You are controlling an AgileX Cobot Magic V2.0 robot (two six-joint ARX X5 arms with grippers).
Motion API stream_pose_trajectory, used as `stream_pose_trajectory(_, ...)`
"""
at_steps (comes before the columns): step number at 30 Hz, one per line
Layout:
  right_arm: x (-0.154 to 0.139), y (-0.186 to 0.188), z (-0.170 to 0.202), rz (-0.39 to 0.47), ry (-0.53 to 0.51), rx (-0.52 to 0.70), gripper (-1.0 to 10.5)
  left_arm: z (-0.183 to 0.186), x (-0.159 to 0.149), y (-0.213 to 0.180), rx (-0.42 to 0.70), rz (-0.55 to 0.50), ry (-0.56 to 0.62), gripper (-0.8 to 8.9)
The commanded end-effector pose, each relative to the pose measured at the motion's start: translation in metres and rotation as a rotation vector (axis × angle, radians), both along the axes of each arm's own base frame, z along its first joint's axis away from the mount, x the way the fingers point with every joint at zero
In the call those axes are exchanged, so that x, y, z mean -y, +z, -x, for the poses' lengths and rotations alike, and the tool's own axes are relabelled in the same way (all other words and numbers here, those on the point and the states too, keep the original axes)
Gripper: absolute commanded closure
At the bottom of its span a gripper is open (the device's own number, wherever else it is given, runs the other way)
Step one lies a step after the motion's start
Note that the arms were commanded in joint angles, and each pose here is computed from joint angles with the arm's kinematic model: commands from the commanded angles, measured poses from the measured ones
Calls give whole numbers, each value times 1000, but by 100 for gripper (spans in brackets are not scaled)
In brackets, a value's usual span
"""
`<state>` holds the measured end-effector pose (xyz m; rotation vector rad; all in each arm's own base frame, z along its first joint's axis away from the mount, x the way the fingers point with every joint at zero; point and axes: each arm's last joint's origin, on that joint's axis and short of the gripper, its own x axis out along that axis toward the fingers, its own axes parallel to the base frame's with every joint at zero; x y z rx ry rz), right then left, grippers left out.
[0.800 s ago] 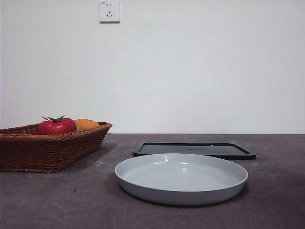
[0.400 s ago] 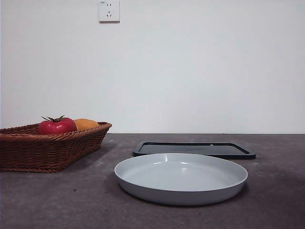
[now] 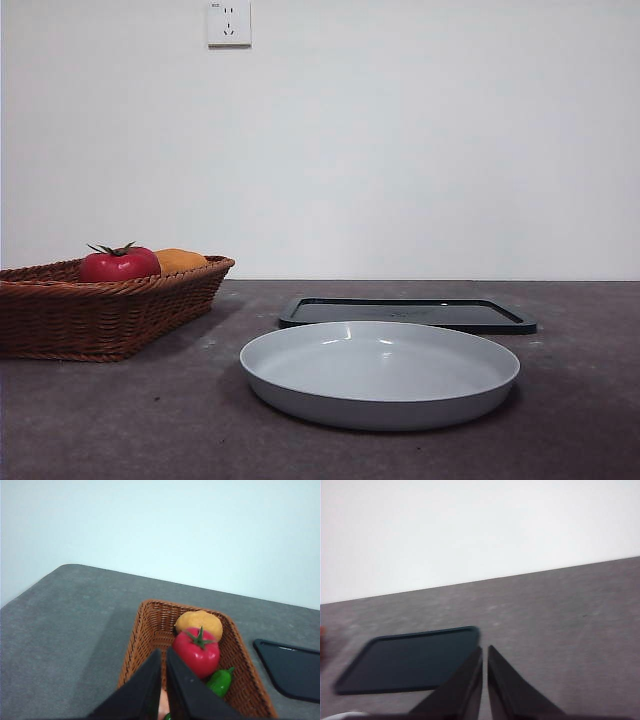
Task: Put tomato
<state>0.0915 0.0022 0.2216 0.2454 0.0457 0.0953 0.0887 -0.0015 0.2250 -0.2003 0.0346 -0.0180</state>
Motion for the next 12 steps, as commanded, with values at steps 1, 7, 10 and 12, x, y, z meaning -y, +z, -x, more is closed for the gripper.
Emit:
stream_pose_trajectory(1,-2,20,-3,-47,65,-17,938,-1,0,24,7,15,-3,797)
stream_pose_trajectory(7,-6,55,-18,-65,217,-126,938,-16,4,72,-33,19,-102,798)
stream_pose_trajectory(10,-9,73,-29,-75,294,-171,938,-29,6,93,-66,25,-184,798)
stream_pose_trajectory(12,-11,84,-36,-72,352,-198,938,-38,9,105,-100,32,-241,798)
